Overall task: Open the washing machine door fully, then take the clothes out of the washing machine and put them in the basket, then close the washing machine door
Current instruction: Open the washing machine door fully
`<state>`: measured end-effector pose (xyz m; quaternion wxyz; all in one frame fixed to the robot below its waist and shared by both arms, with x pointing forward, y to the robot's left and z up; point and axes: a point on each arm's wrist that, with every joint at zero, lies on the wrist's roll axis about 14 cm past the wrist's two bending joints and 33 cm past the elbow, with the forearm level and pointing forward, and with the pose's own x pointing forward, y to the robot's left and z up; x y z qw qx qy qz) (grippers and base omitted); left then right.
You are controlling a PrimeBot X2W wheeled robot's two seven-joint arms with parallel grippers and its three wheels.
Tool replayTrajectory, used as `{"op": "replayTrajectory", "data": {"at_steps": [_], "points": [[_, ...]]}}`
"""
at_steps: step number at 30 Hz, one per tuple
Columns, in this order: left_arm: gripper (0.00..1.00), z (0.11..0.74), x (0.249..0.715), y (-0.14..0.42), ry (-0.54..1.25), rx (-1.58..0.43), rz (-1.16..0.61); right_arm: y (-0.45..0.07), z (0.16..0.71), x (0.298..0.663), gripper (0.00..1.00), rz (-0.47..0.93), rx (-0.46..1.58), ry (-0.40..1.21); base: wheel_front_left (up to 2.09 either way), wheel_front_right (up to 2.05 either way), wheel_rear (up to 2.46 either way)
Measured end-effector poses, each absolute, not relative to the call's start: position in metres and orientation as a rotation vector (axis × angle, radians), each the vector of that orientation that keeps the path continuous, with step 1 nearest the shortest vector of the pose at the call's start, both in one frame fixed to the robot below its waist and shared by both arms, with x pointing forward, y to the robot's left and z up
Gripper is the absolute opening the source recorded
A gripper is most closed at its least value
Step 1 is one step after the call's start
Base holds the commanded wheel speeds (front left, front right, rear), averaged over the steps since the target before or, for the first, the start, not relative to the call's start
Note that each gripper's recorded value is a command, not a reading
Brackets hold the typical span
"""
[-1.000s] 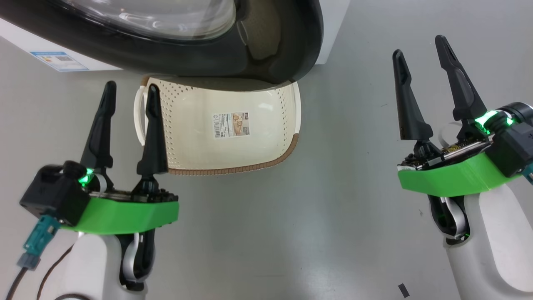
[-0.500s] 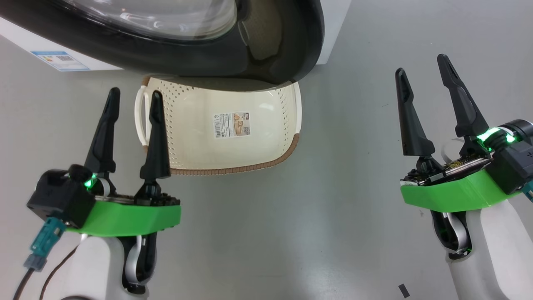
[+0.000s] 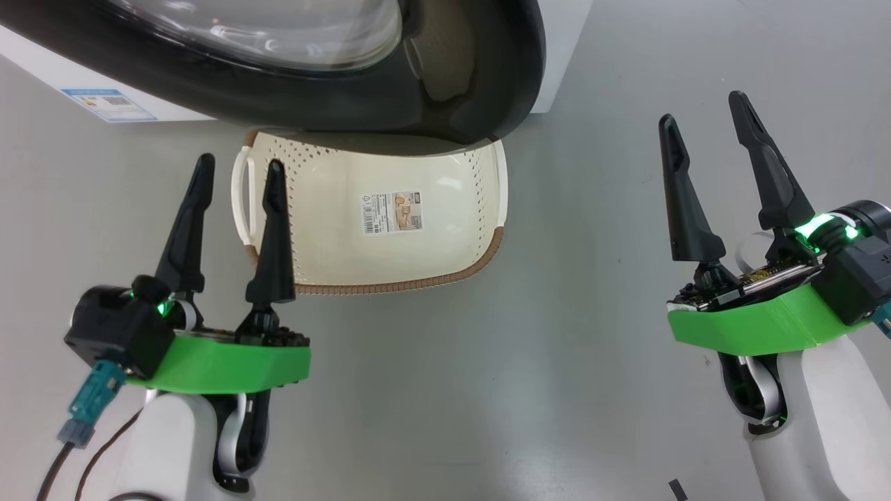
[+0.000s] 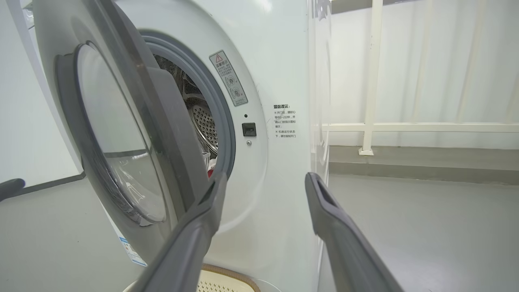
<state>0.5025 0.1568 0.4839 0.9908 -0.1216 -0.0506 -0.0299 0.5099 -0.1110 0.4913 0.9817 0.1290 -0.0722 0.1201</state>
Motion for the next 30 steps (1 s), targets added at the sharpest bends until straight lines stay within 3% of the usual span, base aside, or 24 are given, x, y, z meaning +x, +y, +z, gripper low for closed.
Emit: {"op": "replayTrajectory", "data": {"at_steps": [1, 3, 4, 5, 6, 11, 21, 30], "points": [[1.0, 0.484, 0.502, 0.157, -0.101, -0.243, -0.06, -0.11, 0.492, 0.51, 1.0, 0.243, 0.26, -0.146, 0.0, 0.0, 0.0], [1.0, 0.484, 0.502, 0.157, -0.101, -0.242, -0.061, -0.109, 0.492, 0.51, 0.8, 0.247, 0.261, -0.147, 0.0, 0.0, 0.0], [1.0, 0.485, 0.501, 0.157, -0.101, -0.242, -0.06, -0.108, 0.492, 0.51, 0.5, 0.248, 0.262, -0.147, 0.0, 0.0, 0.0], [1.0, 0.485, 0.501, 0.157, -0.102, -0.241, -0.06, -0.108, 0.493, 0.51, 0.38, 0.249, 0.263, -0.148, 0.0, 0.0, 0.0], [1.0, 0.485, 0.501, 0.157, -0.102, -0.24, -0.06, -0.108, 0.493, 0.51, 0.0, 0.25, 0.27, -0.148, 0.0, 0.0, 0.0], [1.0, 0.485, 0.498, 0.157, -0.097, -0.238, -0.061, -0.106, 0.487, 0.51, 0.0, 0.237, 0.408, -0.119, 0.0, 0.0, 0.0], [1.0, 0.479, 0.494, 0.156, -0.079, -0.236, -0.063, -0.097, 0.492, 0.529, 0.0, 0.198, 1.012, -0.079, 0.0, 0.0, 0.0], [1.0, 0.476, 0.493, 0.155, -0.069, -0.231, -0.065, -0.076, 0.516, 0.555, 0.0, 0.336, 1.438, 0.056, 0.0, 0.0, 0.0]]}}
